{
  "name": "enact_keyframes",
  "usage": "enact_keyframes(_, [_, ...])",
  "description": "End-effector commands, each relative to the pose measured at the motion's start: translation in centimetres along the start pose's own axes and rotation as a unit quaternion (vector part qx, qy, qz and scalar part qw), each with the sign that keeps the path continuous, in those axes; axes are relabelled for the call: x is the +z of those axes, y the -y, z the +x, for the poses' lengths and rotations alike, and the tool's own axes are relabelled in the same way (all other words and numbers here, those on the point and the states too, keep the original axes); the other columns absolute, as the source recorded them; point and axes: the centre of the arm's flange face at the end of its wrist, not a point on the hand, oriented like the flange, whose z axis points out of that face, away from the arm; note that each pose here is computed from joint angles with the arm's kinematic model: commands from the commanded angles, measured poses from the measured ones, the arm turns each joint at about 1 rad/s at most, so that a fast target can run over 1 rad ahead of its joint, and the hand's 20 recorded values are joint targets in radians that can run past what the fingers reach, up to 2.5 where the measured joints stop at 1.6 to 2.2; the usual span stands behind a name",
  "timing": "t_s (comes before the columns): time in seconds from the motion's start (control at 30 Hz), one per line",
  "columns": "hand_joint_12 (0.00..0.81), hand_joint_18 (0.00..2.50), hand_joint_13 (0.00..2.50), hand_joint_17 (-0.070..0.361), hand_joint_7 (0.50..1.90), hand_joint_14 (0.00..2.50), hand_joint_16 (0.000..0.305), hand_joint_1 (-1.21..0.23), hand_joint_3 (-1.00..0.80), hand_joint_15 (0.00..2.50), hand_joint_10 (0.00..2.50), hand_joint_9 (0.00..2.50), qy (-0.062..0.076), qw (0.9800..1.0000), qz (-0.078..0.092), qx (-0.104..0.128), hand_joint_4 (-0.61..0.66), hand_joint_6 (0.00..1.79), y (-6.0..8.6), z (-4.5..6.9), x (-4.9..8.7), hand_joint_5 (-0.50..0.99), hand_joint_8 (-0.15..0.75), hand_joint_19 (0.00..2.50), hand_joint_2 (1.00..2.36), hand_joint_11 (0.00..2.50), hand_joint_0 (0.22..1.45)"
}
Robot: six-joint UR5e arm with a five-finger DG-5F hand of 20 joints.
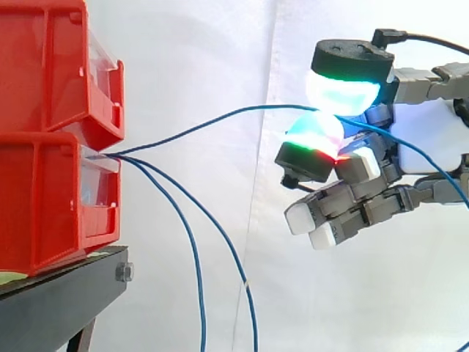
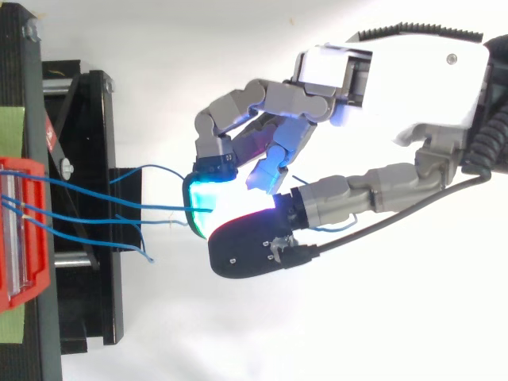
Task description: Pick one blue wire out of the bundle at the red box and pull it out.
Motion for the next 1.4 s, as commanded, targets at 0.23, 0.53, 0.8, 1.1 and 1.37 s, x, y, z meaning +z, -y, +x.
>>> enact_keyframes(0.23, [0.362, 0.45, 0.66, 0.122, 1.16, 0.02, 0.054, -0.78, -0.09, 0.4, 0.02, 1.13, 0.0, 1.0, 0.001, 0.0, 0.05, 0.81, 0.0, -0.01, -0.02, -0.07, 0.251, 0.38, 1.02, 0.67, 0.6])
enact_keyframes(0.53, [0.37, 0.45, 0.67, 0.121, 1.16, 0.01, 0.054, -0.78, -0.09, 0.39, 0.02, 1.13, -0.001, 1.0, 0.0, 0.0, 0.05, 0.81, -0.04, 0.1, -0.01, -0.07, 0.244, 0.37, 1.02, 0.68, 0.61])
enact_keyframes(0.8, [0.362, 0.44, 0.66, 0.117, 1.16, 0.02, 0.052, -0.78, -0.08, 0.39, 0.02, 1.12, -0.001, 1.0, 0.0, 0.0, 0.04, 0.81, -0.04, 0.1, -0.01, -0.07, 0.25, 0.38, 1.02, 0.68, 0.61])
enact_keyframes(1.1, [0.356, 0.44, 0.66, 0.116, 1.16, 0.01, 0.051, -0.77, -0.09, 0.39, 0.02, 1.11, -0.001, 1.0, 0.0, 0.0, 0.03, 0.81, -0.02, 0.1, -0.02, -0.07, 0.264, 0.37, 1.02, 0.77, 0.61])
enact_keyframes(1.37, [0.356, 0.44, 0.66, 0.115, 1.15, 0.01, 0.051, -0.77, -0.09, 0.4, 0.02, 1.1, -0.001, 1.0, 0.0, 0.0, 0.04, 0.82, -0.04, 0.1, -0.01, -0.07, 0.265, 0.36, 1.02, 0.88, 0.61])
